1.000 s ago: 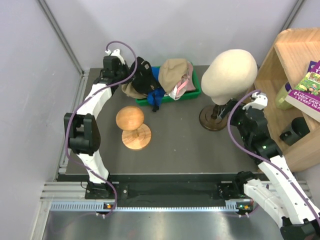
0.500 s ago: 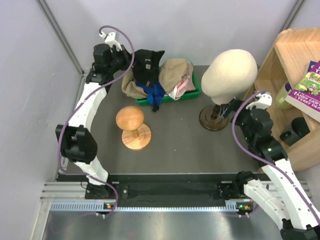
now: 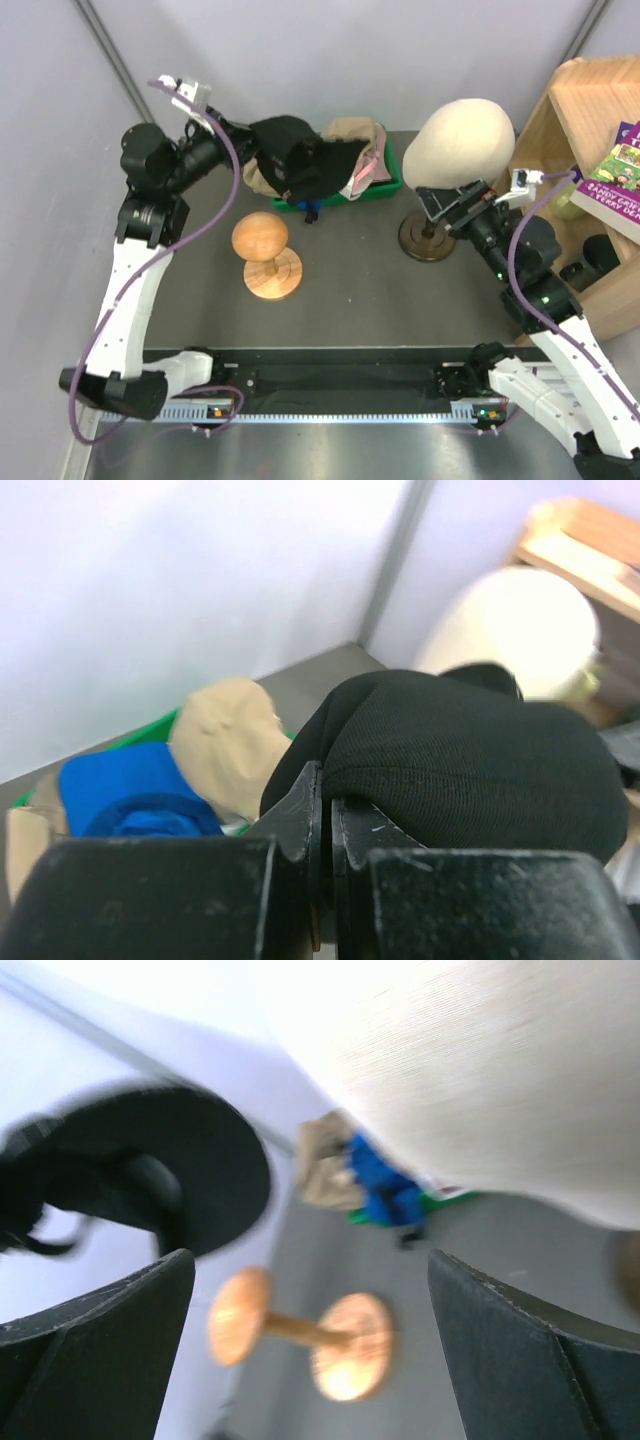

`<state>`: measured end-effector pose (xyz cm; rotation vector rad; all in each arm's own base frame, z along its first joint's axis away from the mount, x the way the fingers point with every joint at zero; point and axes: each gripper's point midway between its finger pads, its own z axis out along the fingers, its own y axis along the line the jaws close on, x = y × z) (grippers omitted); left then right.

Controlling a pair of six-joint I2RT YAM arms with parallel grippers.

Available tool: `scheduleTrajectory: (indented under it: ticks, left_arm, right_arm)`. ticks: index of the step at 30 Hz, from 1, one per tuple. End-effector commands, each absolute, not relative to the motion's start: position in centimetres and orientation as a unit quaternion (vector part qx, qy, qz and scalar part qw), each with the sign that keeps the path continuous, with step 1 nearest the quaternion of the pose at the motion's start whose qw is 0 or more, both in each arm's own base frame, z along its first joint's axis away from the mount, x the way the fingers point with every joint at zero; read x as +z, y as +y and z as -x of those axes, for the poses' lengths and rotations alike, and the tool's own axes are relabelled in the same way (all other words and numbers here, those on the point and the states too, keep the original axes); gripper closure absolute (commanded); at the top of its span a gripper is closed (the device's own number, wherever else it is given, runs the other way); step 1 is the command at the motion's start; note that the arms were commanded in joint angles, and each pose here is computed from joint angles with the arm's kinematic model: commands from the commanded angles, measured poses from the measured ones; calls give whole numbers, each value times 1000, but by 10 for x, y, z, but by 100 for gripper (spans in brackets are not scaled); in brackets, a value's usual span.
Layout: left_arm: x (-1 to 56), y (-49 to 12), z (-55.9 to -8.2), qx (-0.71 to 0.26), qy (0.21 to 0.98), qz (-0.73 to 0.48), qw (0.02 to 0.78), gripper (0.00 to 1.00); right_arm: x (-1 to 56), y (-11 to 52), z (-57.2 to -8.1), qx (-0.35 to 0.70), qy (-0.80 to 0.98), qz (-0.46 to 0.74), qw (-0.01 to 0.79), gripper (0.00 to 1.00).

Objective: Stack the hats

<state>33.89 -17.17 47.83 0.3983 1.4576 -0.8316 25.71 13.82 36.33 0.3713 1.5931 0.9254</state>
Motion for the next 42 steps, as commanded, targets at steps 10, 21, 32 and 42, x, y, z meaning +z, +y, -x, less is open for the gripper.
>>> scheduleTrajectory:
  ticks: [10,21,32,42]
  left_arm:
    - [445,-201,-229,-383,654,-199,620,100]
    - [442,-201,-234,-362,661,-215,621,100]
    - [444,-209,-244,-353,659,-238,621,100]
    - [436,-215,-244,-361,660,-255,607,100]
  right_arm:
    - [427,238,-192,706,582,-251,315,0]
    - [378,265,-157,677,630,-320,206,0]
    - [356,272,-164,655,644,-347,191,0]
    - [333,254,-167,639,634,-394,188,0]
